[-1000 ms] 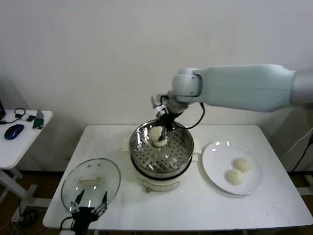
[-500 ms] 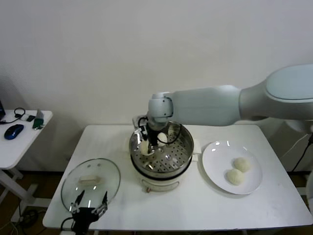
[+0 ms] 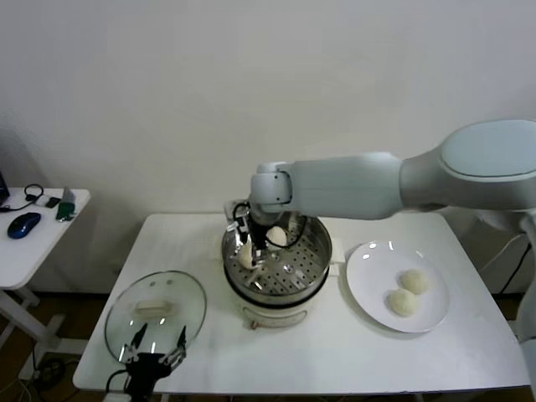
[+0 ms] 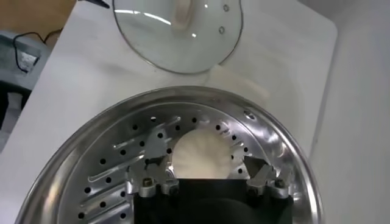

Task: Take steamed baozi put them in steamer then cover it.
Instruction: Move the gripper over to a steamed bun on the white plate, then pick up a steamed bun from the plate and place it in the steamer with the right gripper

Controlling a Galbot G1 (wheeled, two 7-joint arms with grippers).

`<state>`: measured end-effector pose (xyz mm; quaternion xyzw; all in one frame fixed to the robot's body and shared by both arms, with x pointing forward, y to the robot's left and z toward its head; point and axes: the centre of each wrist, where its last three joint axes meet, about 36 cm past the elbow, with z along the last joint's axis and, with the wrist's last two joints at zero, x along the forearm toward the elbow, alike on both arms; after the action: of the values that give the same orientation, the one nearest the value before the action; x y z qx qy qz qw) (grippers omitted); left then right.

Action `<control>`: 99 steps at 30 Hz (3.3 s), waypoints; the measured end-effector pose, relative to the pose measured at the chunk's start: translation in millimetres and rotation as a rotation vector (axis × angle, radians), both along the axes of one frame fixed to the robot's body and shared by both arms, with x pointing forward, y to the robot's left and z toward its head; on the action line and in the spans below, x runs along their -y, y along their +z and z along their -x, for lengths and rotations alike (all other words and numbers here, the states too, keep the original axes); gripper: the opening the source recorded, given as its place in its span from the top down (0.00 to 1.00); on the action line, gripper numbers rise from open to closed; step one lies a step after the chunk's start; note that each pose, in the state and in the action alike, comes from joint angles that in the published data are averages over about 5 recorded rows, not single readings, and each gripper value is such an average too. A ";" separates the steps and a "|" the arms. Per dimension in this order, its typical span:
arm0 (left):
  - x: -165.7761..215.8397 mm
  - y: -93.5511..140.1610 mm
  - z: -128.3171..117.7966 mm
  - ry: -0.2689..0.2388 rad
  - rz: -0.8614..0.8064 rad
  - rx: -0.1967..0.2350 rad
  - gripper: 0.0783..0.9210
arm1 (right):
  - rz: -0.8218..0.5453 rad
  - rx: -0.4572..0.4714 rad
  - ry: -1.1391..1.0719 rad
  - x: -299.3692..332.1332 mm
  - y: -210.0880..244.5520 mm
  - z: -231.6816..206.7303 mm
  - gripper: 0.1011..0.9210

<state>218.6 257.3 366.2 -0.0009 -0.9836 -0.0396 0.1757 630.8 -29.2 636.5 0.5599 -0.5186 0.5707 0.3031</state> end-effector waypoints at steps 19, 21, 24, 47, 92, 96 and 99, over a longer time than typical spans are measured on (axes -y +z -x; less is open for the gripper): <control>5.1 1.1 -0.2 -0.013 -0.002 -0.007 0.12 | 0.123 -0.070 -0.179 265.9 14.4 36.8 0.12; 5.4 0.3 0.6 -0.012 -0.003 -0.009 0.12 | 0.134 -0.079 -0.198 285.9 0.4 43.7 0.12; 5.6 -0.4 2.1 -0.010 -0.005 -0.012 0.12 | 0.147 -0.095 -0.221 309.5 -20.8 52.9 0.12; 6.6 -4.5 7.6 0.004 -0.005 -0.026 0.12 | 0.195 -0.099 -0.325 359.3 -144.9 64.2 0.12; 4.7 2.2 6.2 -0.008 -0.022 -0.015 0.12 | 0.109 0.102 0.225 247.5 62.5 -0.8 0.39; 3.1 2.5 6.0 -0.003 -0.024 -0.014 0.12 | 0.104 0.155 0.448 195.9 99.6 10.9 0.39; 1.3 2.6 6.2 0.002 -0.025 -0.014 0.12 | 0.115 0.175 0.615 158.0 110.0 23.4 0.39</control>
<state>212.3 256.1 368.9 0.0018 -0.9818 -0.0517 0.1826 607.4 -187.2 746.5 0.6212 -0.3163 0.7098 0.1018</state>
